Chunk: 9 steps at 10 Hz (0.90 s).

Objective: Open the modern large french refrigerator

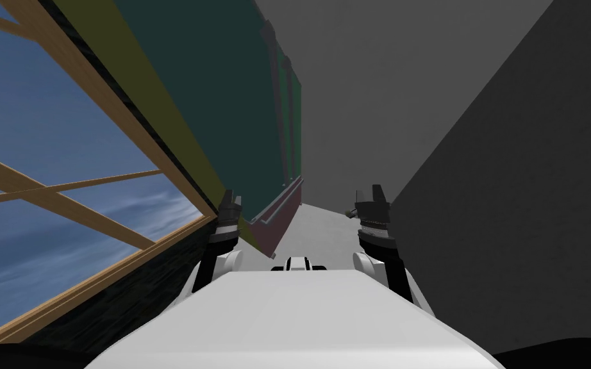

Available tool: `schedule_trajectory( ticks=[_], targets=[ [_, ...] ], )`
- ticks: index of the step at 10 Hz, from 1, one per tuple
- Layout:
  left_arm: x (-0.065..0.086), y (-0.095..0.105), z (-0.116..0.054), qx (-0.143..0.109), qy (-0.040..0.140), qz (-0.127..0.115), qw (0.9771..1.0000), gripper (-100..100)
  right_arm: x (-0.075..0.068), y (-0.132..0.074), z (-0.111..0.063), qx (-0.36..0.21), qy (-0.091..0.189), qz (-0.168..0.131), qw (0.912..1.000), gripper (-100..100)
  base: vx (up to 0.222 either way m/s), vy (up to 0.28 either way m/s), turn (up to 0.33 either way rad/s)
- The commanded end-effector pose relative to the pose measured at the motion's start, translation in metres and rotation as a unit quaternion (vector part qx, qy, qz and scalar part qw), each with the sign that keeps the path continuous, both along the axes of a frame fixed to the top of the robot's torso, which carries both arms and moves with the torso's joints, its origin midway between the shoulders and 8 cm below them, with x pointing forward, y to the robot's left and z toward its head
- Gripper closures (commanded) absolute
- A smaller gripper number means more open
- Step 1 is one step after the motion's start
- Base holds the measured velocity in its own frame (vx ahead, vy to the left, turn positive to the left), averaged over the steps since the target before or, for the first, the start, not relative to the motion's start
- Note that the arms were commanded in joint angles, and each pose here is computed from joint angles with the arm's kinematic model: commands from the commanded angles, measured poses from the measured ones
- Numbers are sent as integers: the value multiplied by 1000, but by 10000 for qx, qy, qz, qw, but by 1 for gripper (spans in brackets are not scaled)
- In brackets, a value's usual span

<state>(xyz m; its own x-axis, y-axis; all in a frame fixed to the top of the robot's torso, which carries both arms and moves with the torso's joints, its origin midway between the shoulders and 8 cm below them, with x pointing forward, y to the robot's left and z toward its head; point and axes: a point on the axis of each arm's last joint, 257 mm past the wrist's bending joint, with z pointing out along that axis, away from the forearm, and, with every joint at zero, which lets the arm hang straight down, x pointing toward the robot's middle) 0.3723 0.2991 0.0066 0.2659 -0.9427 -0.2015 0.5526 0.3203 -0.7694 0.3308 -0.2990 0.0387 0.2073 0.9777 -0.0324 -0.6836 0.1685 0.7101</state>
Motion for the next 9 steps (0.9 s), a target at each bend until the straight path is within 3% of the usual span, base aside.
schedule_trajectory(
  ticks=[1,8,9],
  targets=[
    [10,3,-22,188,204,-23,9996,-100,0,0,0,0,0,0,10000,0,35,-22,38],
    [31,19,-79,477,674,27,9966,-100,0,0,0,0,0,0,10000,0,32,-25,36],
    [32,20,-81,473,694,30,9965,-100,0,0,0,0,0,0,10000,0,24,-18,17]
  ],
)
